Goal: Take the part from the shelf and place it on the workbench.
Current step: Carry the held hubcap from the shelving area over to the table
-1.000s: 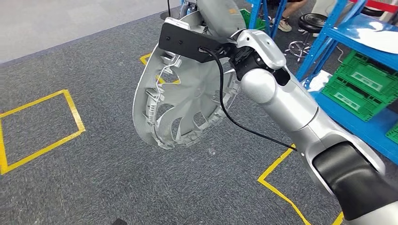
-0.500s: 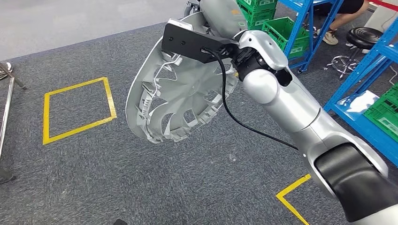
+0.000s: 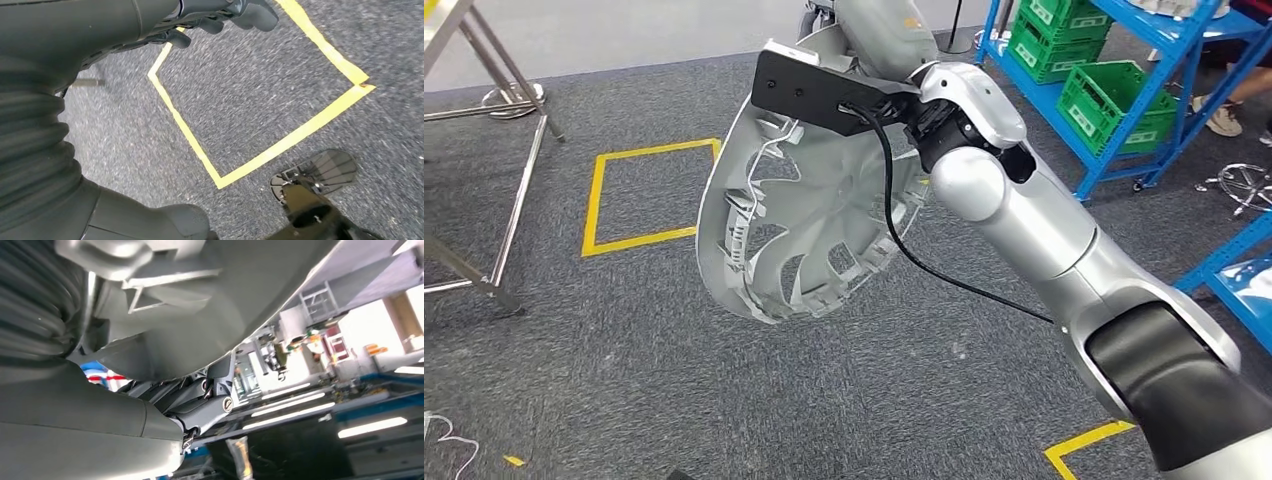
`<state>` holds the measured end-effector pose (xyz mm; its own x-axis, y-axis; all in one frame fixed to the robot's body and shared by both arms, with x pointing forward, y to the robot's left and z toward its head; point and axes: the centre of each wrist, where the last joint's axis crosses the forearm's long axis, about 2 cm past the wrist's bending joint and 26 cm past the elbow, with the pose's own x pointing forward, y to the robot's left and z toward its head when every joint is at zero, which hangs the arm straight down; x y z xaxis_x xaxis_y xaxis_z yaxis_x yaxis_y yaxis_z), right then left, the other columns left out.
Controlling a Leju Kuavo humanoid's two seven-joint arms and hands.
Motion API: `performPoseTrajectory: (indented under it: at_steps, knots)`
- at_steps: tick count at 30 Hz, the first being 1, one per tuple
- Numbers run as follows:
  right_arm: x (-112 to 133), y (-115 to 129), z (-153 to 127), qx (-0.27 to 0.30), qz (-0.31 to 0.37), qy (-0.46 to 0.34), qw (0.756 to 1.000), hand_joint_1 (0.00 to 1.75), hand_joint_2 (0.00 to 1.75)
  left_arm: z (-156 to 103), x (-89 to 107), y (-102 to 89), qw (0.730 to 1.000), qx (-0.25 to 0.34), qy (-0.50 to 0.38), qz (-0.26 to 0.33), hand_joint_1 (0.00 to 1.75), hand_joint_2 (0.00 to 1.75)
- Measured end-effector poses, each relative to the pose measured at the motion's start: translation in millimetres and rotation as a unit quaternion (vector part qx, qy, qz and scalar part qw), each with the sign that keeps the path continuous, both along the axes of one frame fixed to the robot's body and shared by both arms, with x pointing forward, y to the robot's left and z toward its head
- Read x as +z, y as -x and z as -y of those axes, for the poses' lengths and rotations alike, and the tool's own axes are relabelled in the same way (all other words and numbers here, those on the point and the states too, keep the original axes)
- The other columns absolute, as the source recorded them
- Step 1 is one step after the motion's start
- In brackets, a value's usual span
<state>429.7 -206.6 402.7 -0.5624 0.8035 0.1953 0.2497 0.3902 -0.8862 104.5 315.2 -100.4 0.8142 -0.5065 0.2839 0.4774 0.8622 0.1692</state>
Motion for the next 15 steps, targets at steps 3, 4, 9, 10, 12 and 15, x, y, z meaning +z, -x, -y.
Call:
performPoseTrajectory:
  at_steps: [3, 4, 9, 10, 12, 15]
  knots:
    - [-0.4, -0.1, 0.0, 0.0, 0.0, 0.001, 1.0, 1.75, 1.75, 0.0, 0.2, -0.6, 1.0, 0.006, -0.007, 0.004, 0.0, 1.75]
    - [-1.2, -0.2, 0.4, -0.001, -0.001, 0.001, 1.0, 1.75, 1.75, 0.4, 0.3, -1.2, 1.0, 0.008, -0.009, 0.006, 0.0, 1.75]
    - [-2.8, -0.9, 1.3, -0.003, -0.004, 0.002, 1.0, 1.75, 1.75, 2.8, -0.1, -0.2, 1.0, 0.006, -0.007, 0.004, 0.0, 1.75]
    - [-1.5, -0.9, 1.2, -0.002, -0.002, 0.002, 1.0, 1.75, 1.75, 3.2, 0.1, -0.7, 1.0, 0.005, -0.006, 0.005, 0.0, 1.75]
    - [0.5, -1.0, 1.0, -0.002, 0.0, 0.002, 1.0, 1.75, 1.75, 3.6, 0.2, -1.3, 1.0, 0.004, -0.005, 0.005, 0.0, 1.75]
    - [1.6, -0.6, -1.2, 0.0, 0.001, 0.001, 1.0, 1.75, 1.75, 1.0, -0.5, 2.1, 1.0, 0.004, -0.006, 0.001, 0.0, 1.75]
